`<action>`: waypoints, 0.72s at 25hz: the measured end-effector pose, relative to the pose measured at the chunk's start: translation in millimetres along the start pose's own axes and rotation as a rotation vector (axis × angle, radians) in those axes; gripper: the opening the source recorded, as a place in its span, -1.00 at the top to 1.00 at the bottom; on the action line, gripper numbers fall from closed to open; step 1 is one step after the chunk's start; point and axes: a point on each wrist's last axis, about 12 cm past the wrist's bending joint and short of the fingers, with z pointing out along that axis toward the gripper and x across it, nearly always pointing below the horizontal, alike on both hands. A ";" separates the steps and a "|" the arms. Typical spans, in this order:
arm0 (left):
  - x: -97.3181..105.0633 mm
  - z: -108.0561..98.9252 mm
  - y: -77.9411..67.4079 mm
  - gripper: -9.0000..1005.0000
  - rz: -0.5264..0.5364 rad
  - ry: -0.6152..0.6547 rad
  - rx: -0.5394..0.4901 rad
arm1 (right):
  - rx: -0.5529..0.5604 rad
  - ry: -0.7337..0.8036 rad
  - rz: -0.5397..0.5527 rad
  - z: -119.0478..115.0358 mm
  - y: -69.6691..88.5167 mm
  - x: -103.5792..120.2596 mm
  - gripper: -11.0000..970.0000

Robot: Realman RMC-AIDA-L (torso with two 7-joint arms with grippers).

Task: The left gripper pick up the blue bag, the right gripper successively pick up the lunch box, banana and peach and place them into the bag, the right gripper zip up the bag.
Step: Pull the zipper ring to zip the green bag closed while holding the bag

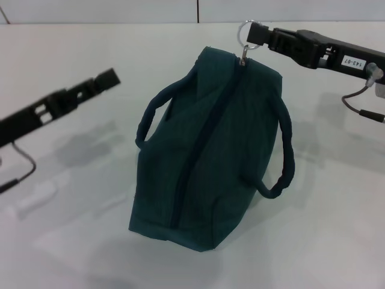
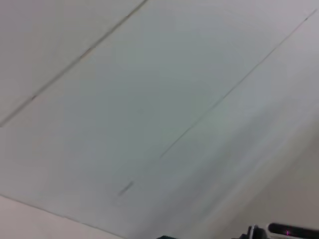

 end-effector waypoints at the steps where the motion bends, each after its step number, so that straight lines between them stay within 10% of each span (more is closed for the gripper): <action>1: -5.1 4.8 -0.2 -0.62 -0.013 0.011 0.010 | 0.003 -0.003 -0.003 -0.5 -0.2 0.2 0.97; 18: -86.4 86.9 -19.5 -0.74 -0.215 0.483 -0.143 | 0.020 -0.046 -0.014 -5.7 -2.3 8.4 0.97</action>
